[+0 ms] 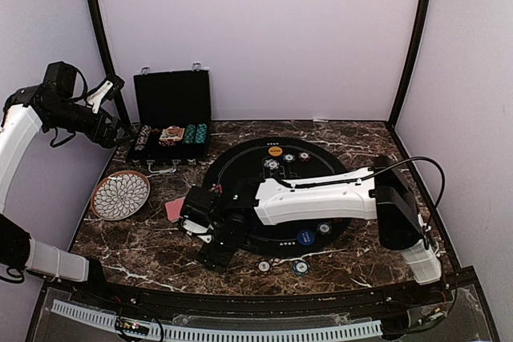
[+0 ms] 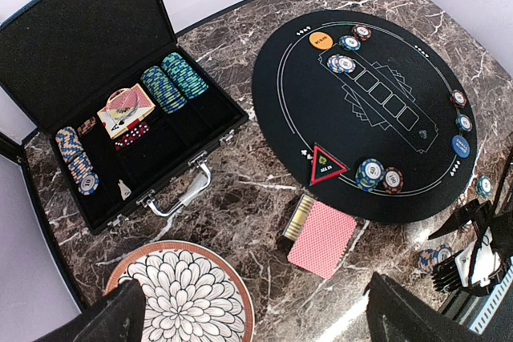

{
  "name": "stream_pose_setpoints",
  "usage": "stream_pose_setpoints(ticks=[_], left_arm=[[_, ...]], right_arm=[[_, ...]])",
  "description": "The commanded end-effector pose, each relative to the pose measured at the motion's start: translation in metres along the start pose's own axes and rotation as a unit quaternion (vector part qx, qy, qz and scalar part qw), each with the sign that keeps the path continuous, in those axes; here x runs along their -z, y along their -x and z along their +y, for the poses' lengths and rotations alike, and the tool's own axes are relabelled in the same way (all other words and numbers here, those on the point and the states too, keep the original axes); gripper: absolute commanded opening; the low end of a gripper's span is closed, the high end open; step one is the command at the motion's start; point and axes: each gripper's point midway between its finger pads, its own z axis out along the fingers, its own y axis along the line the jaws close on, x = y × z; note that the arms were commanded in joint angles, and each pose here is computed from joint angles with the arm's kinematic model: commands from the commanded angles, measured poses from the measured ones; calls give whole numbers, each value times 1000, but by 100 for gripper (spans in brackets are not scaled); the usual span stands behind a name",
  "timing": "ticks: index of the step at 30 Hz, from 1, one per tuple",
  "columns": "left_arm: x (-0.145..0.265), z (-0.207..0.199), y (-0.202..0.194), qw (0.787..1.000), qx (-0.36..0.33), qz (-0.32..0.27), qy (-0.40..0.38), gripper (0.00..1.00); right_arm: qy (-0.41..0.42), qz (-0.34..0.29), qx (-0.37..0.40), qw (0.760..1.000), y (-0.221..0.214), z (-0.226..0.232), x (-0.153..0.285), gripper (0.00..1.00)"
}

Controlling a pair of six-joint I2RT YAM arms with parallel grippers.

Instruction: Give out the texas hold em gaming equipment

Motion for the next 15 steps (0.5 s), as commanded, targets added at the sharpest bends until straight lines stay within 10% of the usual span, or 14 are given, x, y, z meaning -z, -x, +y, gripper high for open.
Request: stream_pose_setpoints(ticks=[1, 15], left_arm=[[8, -7, 4, 1000, -9, -7, -5, 99], [7, -7, 2, 1000, -10, -4, -5, 99]], right_arm=[[3, 7, 12, 1000, -1, 8, -4, 77], [-3, 6, 17, 1000, -1, 10, 0, 52]])
